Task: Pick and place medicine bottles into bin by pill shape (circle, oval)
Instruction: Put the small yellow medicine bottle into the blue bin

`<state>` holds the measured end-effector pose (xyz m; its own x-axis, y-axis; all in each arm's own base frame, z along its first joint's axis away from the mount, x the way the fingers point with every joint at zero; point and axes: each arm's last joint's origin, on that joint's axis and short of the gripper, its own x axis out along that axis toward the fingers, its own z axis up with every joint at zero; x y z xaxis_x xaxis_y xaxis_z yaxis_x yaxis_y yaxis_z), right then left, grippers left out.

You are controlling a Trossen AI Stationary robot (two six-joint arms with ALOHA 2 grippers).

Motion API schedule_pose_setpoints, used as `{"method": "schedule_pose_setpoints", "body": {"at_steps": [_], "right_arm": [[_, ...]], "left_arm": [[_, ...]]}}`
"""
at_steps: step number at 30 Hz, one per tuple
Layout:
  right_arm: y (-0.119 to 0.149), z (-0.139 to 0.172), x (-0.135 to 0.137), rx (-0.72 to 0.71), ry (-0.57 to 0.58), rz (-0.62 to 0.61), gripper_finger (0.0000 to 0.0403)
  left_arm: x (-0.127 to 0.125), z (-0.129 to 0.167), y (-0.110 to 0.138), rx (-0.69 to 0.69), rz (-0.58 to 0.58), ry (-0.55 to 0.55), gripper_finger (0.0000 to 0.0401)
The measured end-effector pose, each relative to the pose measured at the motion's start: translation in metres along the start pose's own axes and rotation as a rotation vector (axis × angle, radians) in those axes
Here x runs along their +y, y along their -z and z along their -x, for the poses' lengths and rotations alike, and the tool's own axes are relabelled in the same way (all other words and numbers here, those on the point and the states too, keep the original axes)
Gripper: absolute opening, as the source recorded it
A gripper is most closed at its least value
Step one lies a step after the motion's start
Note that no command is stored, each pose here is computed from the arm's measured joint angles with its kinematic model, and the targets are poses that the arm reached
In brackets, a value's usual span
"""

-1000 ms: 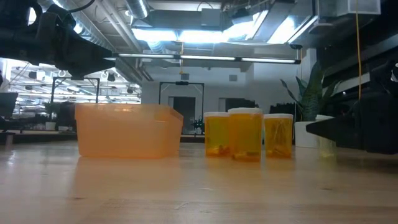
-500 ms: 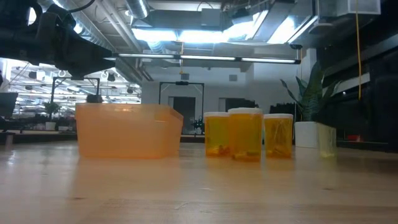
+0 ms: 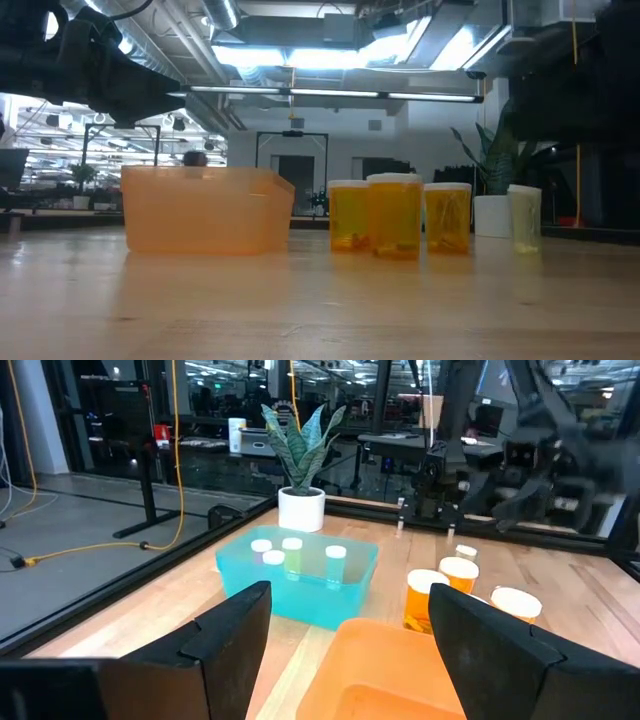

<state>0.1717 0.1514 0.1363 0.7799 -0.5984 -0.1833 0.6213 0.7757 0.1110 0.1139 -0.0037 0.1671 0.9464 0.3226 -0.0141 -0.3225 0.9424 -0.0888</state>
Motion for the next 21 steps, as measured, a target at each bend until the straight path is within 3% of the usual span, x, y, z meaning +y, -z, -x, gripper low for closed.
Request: {"method": "schedule_pose_setpoints", "body": {"at_steps": [7, 10, 13, 17, 21], "right_arm": [[-0.100, 0.008, 0.018, 0.111, -0.166, 0.083, 0.0213], [-0.141, 0.005, 0.013, 0.227, -0.302, 0.065, 0.0213], [-0.170, 0.000, 0.000, 0.343, -0.340, 0.078, 0.0213], [-0.184, -0.005, -0.021, 0.553, -0.283, 0.239, 0.0213], [-0.172, -0.006, -0.034, 0.816, -0.251, 0.320, 0.0213]], "left_arm": [[0.000, 0.000, 0.000, -0.001, 0.002, 0.000, 0.0263], [0.000, 0.000, 0.000, -0.001, 0.002, 0.000, 0.0263], [0.000, 0.000, 0.000, -0.001, 0.002, 0.000, 0.0263], [0.000, 0.000, 0.000, -0.001, 0.002, 0.000, 0.0263], [0.000, 0.000, 0.000, -0.001, -0.001, 0.000, 0.0263]]}}
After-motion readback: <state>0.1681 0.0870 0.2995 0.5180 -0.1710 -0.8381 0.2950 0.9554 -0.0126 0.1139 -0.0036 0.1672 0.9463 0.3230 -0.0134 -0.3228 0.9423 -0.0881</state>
